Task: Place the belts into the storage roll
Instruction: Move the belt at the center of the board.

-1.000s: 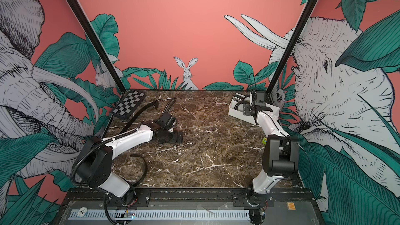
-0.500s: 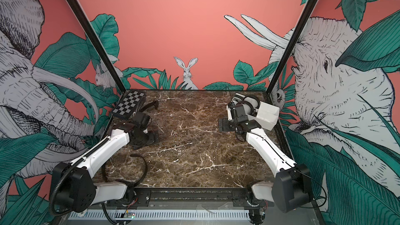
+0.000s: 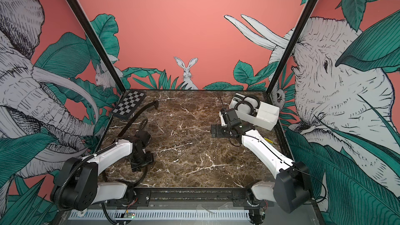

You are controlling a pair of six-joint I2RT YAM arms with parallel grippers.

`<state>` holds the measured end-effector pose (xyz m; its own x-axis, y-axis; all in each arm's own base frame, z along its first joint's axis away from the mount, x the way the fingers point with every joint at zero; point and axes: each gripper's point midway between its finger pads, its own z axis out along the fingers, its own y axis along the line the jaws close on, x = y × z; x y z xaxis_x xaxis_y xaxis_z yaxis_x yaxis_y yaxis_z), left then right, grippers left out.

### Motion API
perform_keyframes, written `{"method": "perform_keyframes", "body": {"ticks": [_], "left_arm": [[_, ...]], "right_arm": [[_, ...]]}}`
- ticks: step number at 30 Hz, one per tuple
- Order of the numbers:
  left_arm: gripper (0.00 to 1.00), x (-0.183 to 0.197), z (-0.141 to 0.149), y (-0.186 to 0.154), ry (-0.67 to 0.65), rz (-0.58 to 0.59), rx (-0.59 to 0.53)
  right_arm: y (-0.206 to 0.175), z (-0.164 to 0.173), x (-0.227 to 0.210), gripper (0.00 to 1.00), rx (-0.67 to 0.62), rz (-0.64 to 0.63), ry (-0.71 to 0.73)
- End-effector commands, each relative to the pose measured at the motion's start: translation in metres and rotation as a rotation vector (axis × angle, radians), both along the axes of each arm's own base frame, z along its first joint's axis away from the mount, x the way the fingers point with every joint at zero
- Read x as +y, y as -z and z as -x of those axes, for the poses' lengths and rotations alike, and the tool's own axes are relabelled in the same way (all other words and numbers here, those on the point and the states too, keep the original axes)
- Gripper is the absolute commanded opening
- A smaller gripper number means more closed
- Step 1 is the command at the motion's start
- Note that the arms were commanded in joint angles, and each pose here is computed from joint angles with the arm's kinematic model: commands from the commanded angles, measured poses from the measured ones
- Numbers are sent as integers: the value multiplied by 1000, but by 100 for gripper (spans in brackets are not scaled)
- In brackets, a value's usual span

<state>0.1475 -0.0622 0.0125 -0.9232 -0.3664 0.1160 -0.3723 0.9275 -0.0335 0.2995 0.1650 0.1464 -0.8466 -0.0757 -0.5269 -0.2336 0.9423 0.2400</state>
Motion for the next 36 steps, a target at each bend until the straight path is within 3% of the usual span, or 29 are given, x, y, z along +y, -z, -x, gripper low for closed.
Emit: {"method": "perform_keyframes", "body": {"ticks": [1, 3, 6, 11, 14, 18, 21, 24, 30, 36], "left_arm": [[49, -14, 0, 17, -55, 81, -13], [29, -29, -6, 20, -53, 139, -21], [12, -65, -27, 13, 29, 191, -60], [3, -169, -73, -9, 188, 343, -108], [6, -242, -87, -22, 295, 442, -107], [47, -276, -95, -40, 371, 474, -116], [65, -257, -94, -59, 383, 427, -163], [76, -223, -93, -81, 373, 348, -226], [84, -134, -97, -111, 231, 231, -335], [87, -25, -92, -98, 97, 46, -309]], "right_arm": [[6, 9, -4, 99, 21, 6, 0], [9, 10, -3, 98, 29, 2, 1], [16, 12, -3, 98, 46, -2, 2], [28, 16, -4, 98, 76, -4, 21], [31, 19, -5, 98, 85, -9, 34], [32, 26, -2, 98, 91, -26, 35], [39, 33, 16, 98, 104, -48, -10], [50, 37, 44, 98, 131, -68, -58], [58, 33, 110, 98, 138, -78, -160], [84, 17, 141, 93, 173, -2, -168]]}}
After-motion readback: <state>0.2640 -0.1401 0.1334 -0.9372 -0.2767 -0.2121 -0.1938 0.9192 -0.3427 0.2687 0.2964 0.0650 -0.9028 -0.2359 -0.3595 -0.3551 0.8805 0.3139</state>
